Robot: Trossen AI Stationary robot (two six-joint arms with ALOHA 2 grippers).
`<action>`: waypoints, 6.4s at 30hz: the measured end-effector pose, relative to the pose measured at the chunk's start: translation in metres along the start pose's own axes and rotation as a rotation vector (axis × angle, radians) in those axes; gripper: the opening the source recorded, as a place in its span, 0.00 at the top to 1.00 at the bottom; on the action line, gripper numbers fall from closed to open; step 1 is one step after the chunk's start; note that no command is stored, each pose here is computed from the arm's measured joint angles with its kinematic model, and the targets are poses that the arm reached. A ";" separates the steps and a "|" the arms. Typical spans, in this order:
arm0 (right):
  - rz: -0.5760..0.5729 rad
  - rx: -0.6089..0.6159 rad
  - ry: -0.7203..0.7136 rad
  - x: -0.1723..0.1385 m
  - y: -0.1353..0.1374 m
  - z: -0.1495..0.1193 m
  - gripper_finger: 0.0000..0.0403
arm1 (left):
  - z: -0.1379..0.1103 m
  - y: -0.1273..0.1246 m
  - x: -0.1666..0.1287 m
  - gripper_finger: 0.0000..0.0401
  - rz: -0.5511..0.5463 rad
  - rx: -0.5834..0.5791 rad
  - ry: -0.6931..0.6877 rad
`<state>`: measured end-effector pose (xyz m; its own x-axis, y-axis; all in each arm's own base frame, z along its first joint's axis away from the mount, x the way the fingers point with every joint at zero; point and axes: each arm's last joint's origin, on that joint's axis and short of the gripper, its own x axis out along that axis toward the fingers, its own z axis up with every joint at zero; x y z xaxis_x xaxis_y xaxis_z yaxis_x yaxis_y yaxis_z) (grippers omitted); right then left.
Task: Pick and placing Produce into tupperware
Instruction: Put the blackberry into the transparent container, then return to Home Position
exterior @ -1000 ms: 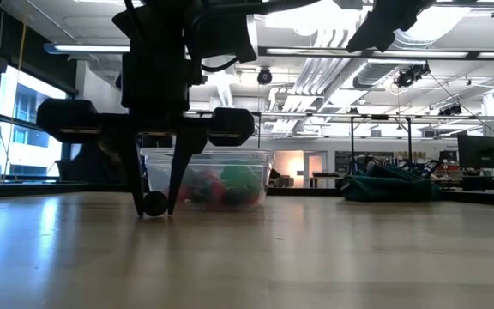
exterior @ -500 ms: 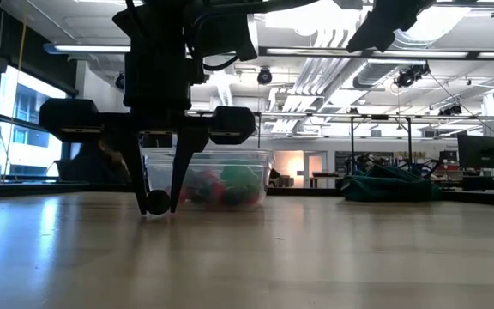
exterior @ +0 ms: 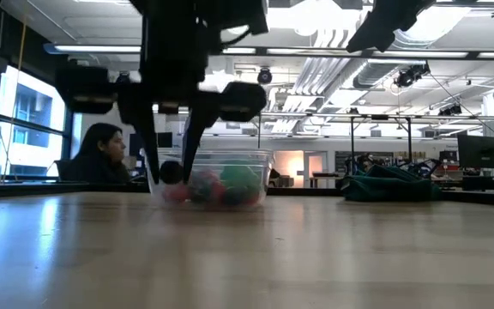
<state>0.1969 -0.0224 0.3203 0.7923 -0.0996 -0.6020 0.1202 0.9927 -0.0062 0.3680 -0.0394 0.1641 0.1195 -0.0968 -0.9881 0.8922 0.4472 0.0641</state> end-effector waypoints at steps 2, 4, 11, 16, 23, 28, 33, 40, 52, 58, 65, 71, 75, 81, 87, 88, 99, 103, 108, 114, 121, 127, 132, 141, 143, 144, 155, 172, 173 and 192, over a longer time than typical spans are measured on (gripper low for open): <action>0.000 0.000 0.000 0.000 0.000 0.000 0.83 | 0.003 0.003 -0.007 0.75 0.000 -0.008 0.000; 0.000 0.000 0.000 0.000 0.000 0.000 0.83 | 0.005 0.006 -0.016 0.75 0.001 -0.016 -0.001; 0.000 0.000 0.000 0.000 0.000 0.000 0.83 | 0.014 0.015 -0.054 0.75 0.003 -0.019 0.009; 0.000 0.000 -0.001 0.000 0.000 0.000 0.83 | 0.015 0.023 -0.085 0.75 0.033 -0.027 0.031; 0.000 0.000 0.000 0.000 0.000 0.000 0.83 | -0.012 0.042 -0.118 0.75 0.058 -0.108 0.034; 0.000 0.000 0.000 0.000 0.000 0.000 0.83 | -0.050 0.060 -0.127 0.75 0.070 -0.187 0.011; 0.000 0.000 0.000 0.000 0.000 0.000 0.83 | -0.092 0.076 -0.120 0.75 0.076 -0.279 -0.104; 0.000 0.000 0.000 0.000 0.000 0.000 0.83 | -0.123 0.080 -0.091 0.75 0.046 -0.343 -0.228; 0.000 0.000 0.000 0.000 0.000 0.000 0.83 | -0.131 0.065 -0.047 0.75 -0.008 -0.361 -0.201; 0.000 0.000 0.000 0.000 0.000 0.000 0.83 | -0.132 0.066 -0.047 0.75 0.001 -0.361 -0.180; 0.000 0.000 0.000 0.000 0.000 0.000 0.83 | -0.132 0.067 -0.047 0.75 0.019 -0.358 -0.174; 0.000 0.000 0.000 0.000 0.000 0.000 0.83 | -0.133 0.068 -0.047 0.75 0.032 -0.359 -0.151; 0.000 0.000 0.000 0.000 0.000 0.000 0.83 | -0.133 0.068 -0.046 0.75 0.037 -0.359 -0.139; 0.000 0.000 0.000 0.000 0.000 0.000 0.83 | -0.131 0.067 -0.046 0.63 0.041 -0.366 -0.123; 0.000 0.000 0.000 0.000 0.000 0.000 0.83 | -0.130 0.068 -0.046 0.46 0.040 -0.425 -0.121; 0.000 0.000 0.000 0.000 0.000 0.000 0.83 | -0.130 0.067 -0.046 0.44 0.038 -0.435 -0.122; 0.000 0.000 0.000 0.000 0.000 0.000 0.83 | -0.126 0.067 -0.073 0.43 -0.020 -0.497 -0.158; 0.000 0.000 0.000 0.000 0.000 0.000 0.83 | -0.123 0.059 -0.102 0.49 0.017 -0.483 -0.229; 0.000 0.000 0.000 0.000 0.000 0.000 0.83 | -0.119 0.038 -0.150 0.59 0.127 -0.484 -0.304; 0.000 0.000 0.000 0.000 0.000 0.000 0.83 | -0.116 0.013 -0.196 0.69 0.341 -0.467 -0.424; 0.000 0.000 -0.001 0.000 0.000 0.000 0.83 | -0.119 -0.034 -0.242 0.77 0.635 -0.408 -0.519; 0.000 0.000 -0.001 0.000 0.000 0.000 0.83 | -0.129 -0.091 -0.262 0.82 0.925 -0.471 -0.541; 0.000 0.000 0.000 0.000 0.000 0.000 0.83 | -0.136 -0.138 -0.259 0.84 0.998 -0.499 -0.654; 0.000 0.000 0.000 0.000 0.000 0.000 0.83 | -0.148 -0.200 -0.235 0.84 1.149 -0.513 -0.836; 0.000 0.000 0.000 0.000 0.000 0.000 0.83 | -0.151 -0.210 -0.229 0.84 1.180 -0.513 -0.871; 0.000 0.000 0.000 0.000 0.000 0.000 0.83 | -0.152 -0.215 -0.226 0.84 1.197 -0.511 -0.889; 0.000 0.000 -0.001 0.000 0.000 0.000 0.83 | -0.163 -0.252 -0.191 0.85 1.258 -0.536 -0.979; 0.000 0.000 -0.001 0.000 0.000 0.000 0.83 | -0.167 -0.239 -0.141 0.85 1.369 -0.475 -1.165; 0.000 0.000 -0.001 0.000 0.000 0.000 0.83 | -0.167 -0.238 -0.138 0.85 1.388 -0.457 -1.185; -0.038 0.002 -0.035 0.000 -0.001 0.003 0.83 | -0.173 -0.216 -0.065 0.85 1.325 -0.529 -1.128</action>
<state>0.1985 -0.0239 0.3231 0.8074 -0.1394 -0.5733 0.1515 0.9881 -0.0269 0.0920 0.0246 0.1903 0.9608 0.1296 0.2453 -0.2168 0.9024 0.3724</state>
